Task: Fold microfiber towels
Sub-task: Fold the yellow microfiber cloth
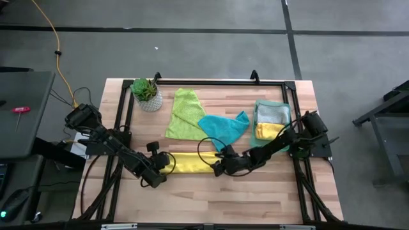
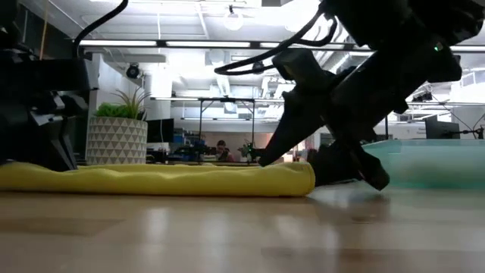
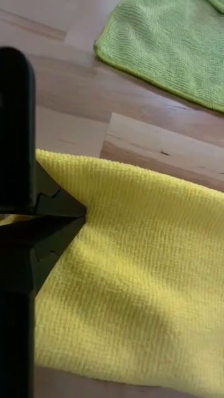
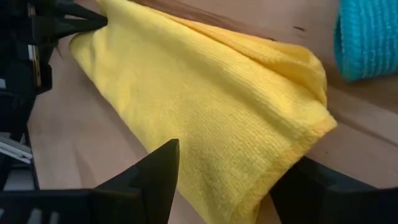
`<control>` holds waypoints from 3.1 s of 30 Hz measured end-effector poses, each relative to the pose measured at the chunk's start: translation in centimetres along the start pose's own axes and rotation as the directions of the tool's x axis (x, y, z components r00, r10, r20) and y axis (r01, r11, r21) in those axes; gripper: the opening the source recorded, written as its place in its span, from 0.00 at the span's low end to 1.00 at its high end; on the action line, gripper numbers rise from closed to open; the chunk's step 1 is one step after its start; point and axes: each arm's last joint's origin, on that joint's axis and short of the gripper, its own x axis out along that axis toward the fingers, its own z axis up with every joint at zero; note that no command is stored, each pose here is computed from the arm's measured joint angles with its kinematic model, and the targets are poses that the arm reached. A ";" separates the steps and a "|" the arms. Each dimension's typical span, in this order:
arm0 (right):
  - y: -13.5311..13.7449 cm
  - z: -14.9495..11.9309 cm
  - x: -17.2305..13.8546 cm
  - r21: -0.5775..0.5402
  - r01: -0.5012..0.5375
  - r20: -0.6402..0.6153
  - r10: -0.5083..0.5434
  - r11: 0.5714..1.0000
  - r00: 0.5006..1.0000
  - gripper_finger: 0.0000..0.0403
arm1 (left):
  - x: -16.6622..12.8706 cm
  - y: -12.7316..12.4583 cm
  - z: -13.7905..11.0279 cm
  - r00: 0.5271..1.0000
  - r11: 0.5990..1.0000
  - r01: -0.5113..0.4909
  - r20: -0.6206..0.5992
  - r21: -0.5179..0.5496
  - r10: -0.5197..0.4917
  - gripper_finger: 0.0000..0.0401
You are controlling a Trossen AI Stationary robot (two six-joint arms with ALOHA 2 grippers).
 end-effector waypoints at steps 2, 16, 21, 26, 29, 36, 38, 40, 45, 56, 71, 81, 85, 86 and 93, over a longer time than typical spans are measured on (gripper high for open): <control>0.0 0.1 0.0 -0.009 0.013 0.013 -0.013 1.000 1.000 0.53 | -0.1 0.0 0.0 1.000 1.000 0.006 0.002 -0.001 -0.006 0.00; -0.5 -0.2 -0.4 -0.153 0.085 0.046 -0.079 0.985 0.996 0.04 | 0.2 -0.8 1.6 0.987 0.993 0.117 0.112 -0.020 -0.114 0.00; -0.6 -0.8 -1.8 -0.192 0.149 0.034 -0.145 0.970 0.989 0.06 | -0.2 -1.3 2.9 0.977 0.987 0.159 0.147 0.005 -0.158 0.00; -0.9 -1.9 -4.4 -0.210 0.257 0.038 -0.255 0.943 0.966 0.01 | -1.6 -2.1 4.7 0.966 0.991 0.122 0.221 0.058 -0.132 0.00; -1.2 -2.3 -6.1 -0.185 0.312 0.047 -0.308 0.932 0.950 0.02 | -2.2 -2.3 5.2 0.963 0.995 0.073 0.255 0.064 -0.087 0.00; -1.1 -2.8 -8.1 -0.140 0.333 0.046 -0.330 0.932 0.943 0.01 | -2.5 -3.4 5.6 0.942 0.991 0.081 0.317 0.109 -0.111 0.00; -1.0 -2.9 -8.1 -0.139 0.330 0.024 -0.330 0.933 0.944 0.01 | -1.8 -3.8 5.8 0.936 0.990 0.069 0.337 0.120 -0.106 0.00; -1.0 -2.9 -8.1 -0.138 0.328 0.015 -0.329 0.935 0.944 0.01 | -0.8 -4.2 6.0 0.933 0.988 0.057 0.344 0.141 -0.103 0.00; -0.9 -2.9 -8.1 -0.133 0.317 -0.003 -0.320 0.939 0.947 0.00 | 2.0 -4.9 6.1 0.939 0.983 0.021 0.334 0.181 -0.081 0.00; 3.2 -1.5 -10.1 -0.235 0.394 0.009 -0.403 0.888 0.915 0.00 | 3.3 -5.0 5.8 0.955 0.983 0.051 0.280 0.179 -0.100 0.00; 7.5 1.6 -8.5 -0.271 0.246 0.050 -0.242 0.931 0.969 0.00 | 3.3 -5.0 5.7 0.956 0.984 0.056 0.274 0.169 -0.102 0.00; 7.7 1.8 -4.2 -0.312 0.172 0.068 -0.159 0.934 0.985 0.00 | 3.4 -5.1 5.8 0.953 0.986 0.049 0.287 0.161 -0.094 0.00; 7.2 1.7 -2.5 -0.311 0.179 0.068 -0.166 0.934 0.984 0.00 | 3.4 -5.1 5.8 0.952 0.986 0.044 0.291 0.159 -0.090 0.00; 7.1 1.7 -2.1 -0.308 0.177 0.070 -0.163 0.935 0.984 0.00 | 3.4 -5.1 5.8 0.952 0.986 0.044 0.292 0.159 -0.089 0.00; 7.2 1.6 -0.4 -0.311 0.126 0.080 -0.106 0.942 0.991 0.00 | 2.6 -4.8 5.9 0.949 0.982 0.038 0.301 0.186 -0.093 0.00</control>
